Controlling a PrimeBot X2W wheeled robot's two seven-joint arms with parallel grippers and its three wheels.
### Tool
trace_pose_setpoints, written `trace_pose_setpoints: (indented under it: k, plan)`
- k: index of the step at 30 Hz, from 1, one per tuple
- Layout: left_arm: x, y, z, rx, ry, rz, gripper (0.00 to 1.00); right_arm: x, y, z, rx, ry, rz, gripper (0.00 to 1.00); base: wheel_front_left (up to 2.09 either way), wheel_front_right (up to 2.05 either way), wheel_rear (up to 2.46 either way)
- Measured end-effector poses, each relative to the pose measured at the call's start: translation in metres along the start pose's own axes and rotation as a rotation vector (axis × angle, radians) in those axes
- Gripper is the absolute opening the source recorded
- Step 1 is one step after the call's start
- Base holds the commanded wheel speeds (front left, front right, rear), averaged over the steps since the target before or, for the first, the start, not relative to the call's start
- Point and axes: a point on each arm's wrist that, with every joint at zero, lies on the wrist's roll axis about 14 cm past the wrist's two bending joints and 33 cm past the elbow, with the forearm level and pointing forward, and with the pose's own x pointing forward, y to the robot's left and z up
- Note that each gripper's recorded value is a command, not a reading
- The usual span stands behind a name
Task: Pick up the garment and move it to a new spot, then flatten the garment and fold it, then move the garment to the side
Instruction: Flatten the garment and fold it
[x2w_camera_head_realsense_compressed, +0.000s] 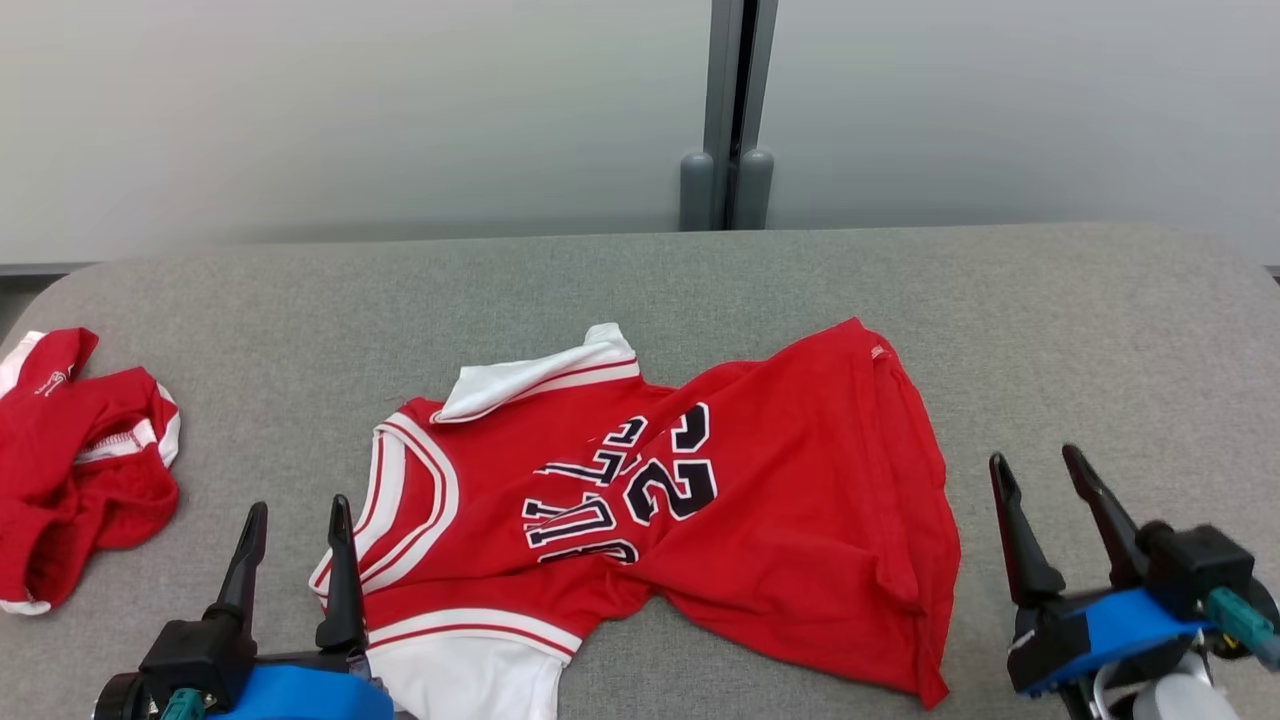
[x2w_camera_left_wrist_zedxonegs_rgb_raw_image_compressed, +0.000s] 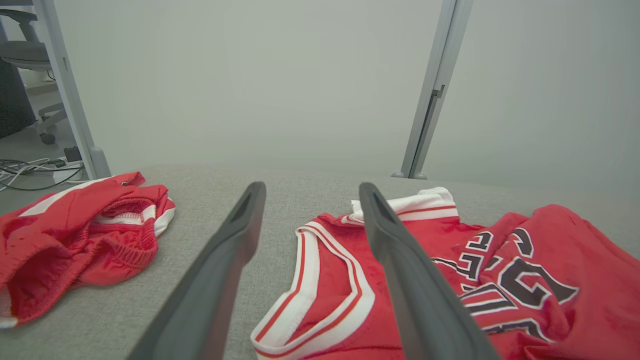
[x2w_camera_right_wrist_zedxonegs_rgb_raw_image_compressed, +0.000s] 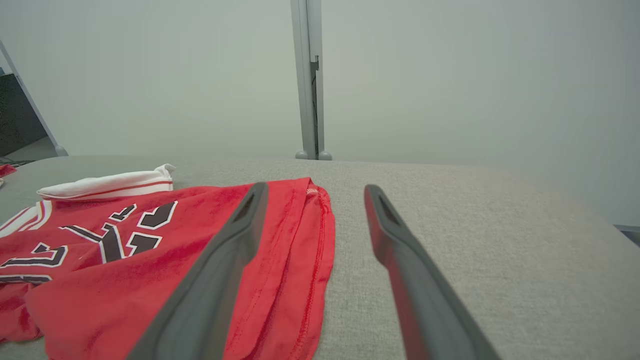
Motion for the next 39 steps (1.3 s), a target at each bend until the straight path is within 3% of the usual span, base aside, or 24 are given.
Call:
trace_pose_setpoints:
  k: [7,14,39]
  plan:
    - [-0.01,-0.002,0.007,0.03,-0.02,-0.009,1.0,-0.039,0.002,-0.003,0.047,-0.015,-0.068,1.0,0.0,0.0,0.0]
    - [-0.014,-0.002,0.008,0.041,-0.025,-0.008,1.0,-0.055,0.017,-0.02,0.067,0.034,-0.052,1.0,0.0,0.0,0.0]
    - [-0.016,0.001,-0.003,0.024,0.01,0.006,1.0,-0.047,0.074,-0.106,-0.007,0.346,0.212,1.0,0.0,0.0,0.0]
